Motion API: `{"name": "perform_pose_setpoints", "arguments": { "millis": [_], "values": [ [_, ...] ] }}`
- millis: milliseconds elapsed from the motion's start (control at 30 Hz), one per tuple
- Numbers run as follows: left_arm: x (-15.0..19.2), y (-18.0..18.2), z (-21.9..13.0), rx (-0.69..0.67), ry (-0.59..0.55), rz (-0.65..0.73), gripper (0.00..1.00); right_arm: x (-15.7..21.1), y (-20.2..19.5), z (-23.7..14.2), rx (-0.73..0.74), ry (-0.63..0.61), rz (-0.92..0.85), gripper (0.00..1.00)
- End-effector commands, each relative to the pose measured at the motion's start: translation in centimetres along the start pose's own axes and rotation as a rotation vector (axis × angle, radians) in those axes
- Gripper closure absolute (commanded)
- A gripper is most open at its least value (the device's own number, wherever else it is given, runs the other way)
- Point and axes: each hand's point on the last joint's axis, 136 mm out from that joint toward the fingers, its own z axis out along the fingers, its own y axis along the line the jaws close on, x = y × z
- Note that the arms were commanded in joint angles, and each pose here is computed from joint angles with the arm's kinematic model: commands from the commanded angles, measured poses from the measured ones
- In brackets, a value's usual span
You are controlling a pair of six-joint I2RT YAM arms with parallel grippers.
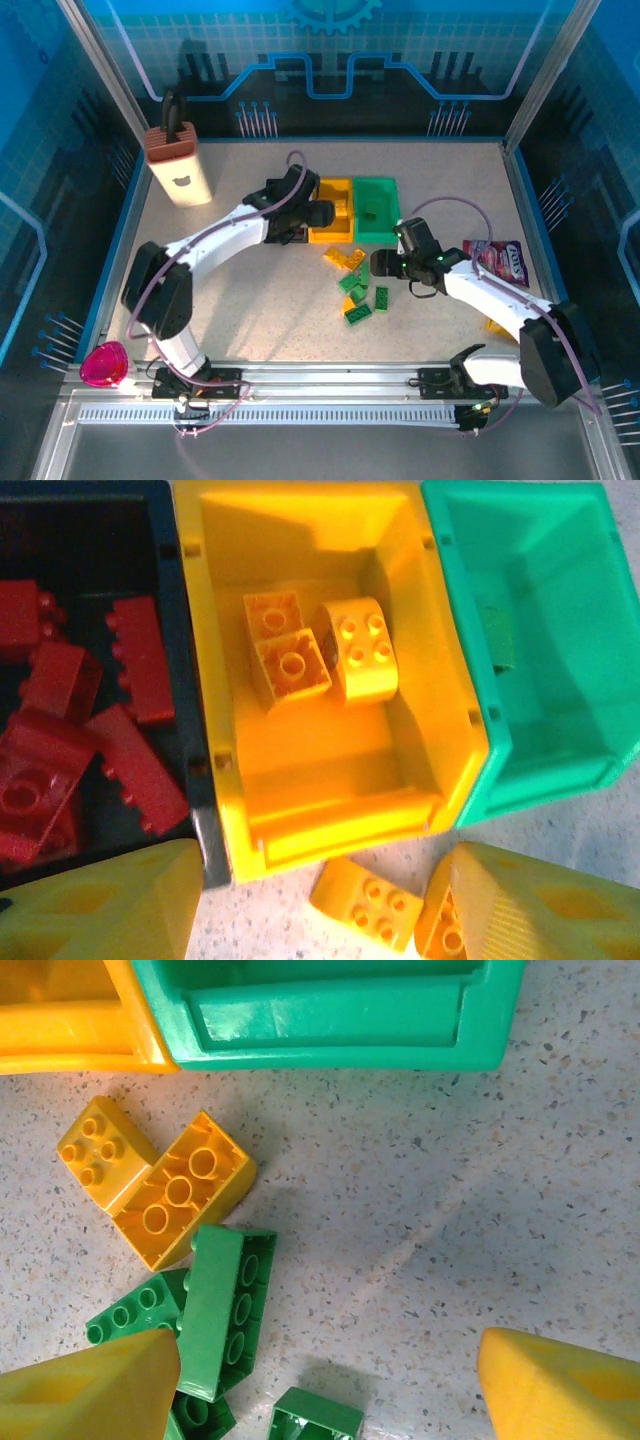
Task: Sort the legos into containers by color
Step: Pick up the lego from the center of the table.
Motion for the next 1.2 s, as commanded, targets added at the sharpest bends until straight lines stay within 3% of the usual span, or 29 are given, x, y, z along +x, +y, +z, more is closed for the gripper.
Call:
{"name": "perform_pose_setpoints", "arguments": {
  "millis": [0, 400, 733, 900, 1167],
  "values": [
    [0.4, -0.6, -1.2, 0.061, -0.053, -0.028, 0.33, -1.0, 1.2, -0.6, -0.001, -0.002, -0.019, 0.20],
    [5.8, 0.8, -2.6, 0.051, -0.047, 0.008, 0.32, 0.0, 2.9, 0.9, 0.034, 0.094, -0.071, 0.19],
    [12.1, 2.1, -2.3, 0.072, 0.005, -0.057, 0.32, 0.5, 4.9, 3.2, 0.054, 0.158, -0.103, 0.22],
    [14.0, 3.4, -2.1, 0.048, 0.024, -0.083, 0.32, 1.2, 4.2, 4.7, 0.150, 0.205, -0.093, 0.33],
    [14.5, 3.9, -2.1, 0.039, 0.023, -0.077, 0.32, 1.9, 2.9, 4.6, 0.224, 0.220, -0.092, 0.43]
  ]
}}
